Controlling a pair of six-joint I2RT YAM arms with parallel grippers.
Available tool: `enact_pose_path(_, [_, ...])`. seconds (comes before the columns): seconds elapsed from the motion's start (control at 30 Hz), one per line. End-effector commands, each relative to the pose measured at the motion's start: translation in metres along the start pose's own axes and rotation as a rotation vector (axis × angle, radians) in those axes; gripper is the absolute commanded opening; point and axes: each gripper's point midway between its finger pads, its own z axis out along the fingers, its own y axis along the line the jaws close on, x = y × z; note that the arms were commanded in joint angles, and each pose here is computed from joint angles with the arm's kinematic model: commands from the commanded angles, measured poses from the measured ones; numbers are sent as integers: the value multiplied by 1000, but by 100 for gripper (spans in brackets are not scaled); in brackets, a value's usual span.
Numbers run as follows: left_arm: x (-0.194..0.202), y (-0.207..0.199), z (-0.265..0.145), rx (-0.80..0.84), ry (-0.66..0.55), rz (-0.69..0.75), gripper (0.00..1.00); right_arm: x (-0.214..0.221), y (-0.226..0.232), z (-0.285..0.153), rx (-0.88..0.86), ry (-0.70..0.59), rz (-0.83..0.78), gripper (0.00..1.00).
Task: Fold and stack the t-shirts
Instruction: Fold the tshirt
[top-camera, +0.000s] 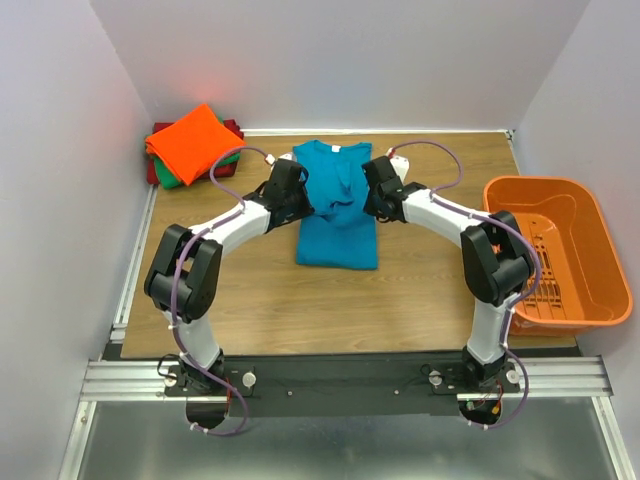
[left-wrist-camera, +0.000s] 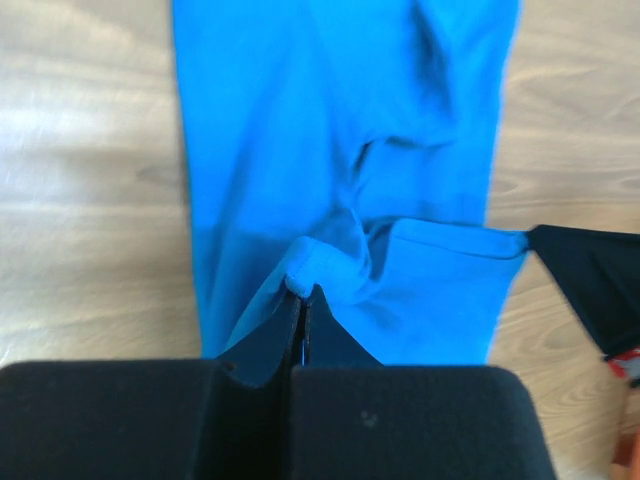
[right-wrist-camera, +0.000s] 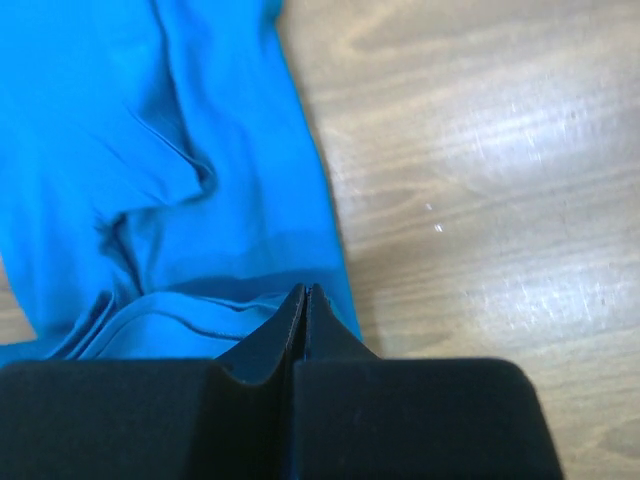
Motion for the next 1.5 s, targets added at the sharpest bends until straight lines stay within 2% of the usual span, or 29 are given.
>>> enact_pose_path(0.0, [-27,-6,0,2,-52,8,0,-26,6,8,-10,-65,10,5])
enact_pose_path(0.27, [-46,5,16,-10,-61,-7,0,-39,3,25,-17,-60,29,5])
enact_pose_path(0.67, [-45,15,53,24,7,6,0,-48,9,56,-57,-33,6,8])
enact_pose_path(0.73, [-51,15,51,42,0,3,1,-52,15,57,-85,-26,-9,17])
enact_pose_path(0.77, [-53,15,50,45,-6,6,10,-51,13,60,-90,-19,-12,29])
enact_pose_path(0.87, [-64,13,37,54,-36,7,31,-55,16,57,-120,-13,-30,49])
enact_pose_path(0.9, [-67,12,33,58,-46,7,40,-59,18,52,-135,-18,-33,60])
enact_pose_path(0.97, [-75,16,18,45,-79,-1,48,-59,15,44,-141,-18,-33,66])
enact_pose_path(1.03, [-66,28,8,12,-72,-15,52,-64,15,25,-166,-26,-21,67])
enact_pose_path(1.13, [-70,37,-18,6,-117,-36,52,-35,9,10,-204,50,-1,66])
enact_pose_path(1.2, [-53,45,-31,10,-107,-38,52,-13,0,-7,-224,98,11,65])
enact_pose_path(1.27, [-27,55,-40,19,-71,-56,51,-7,-5,-24,-248,93,22,62])
enact_pose_path(1.33, [0,63,-42,38,-41,-70,49,22,-14,-32,-278,149,18,61])
enact_pose_path(1.47, [29,60,-51,93,-34,-67,49,46,-26,-48,-309,168,17,61])
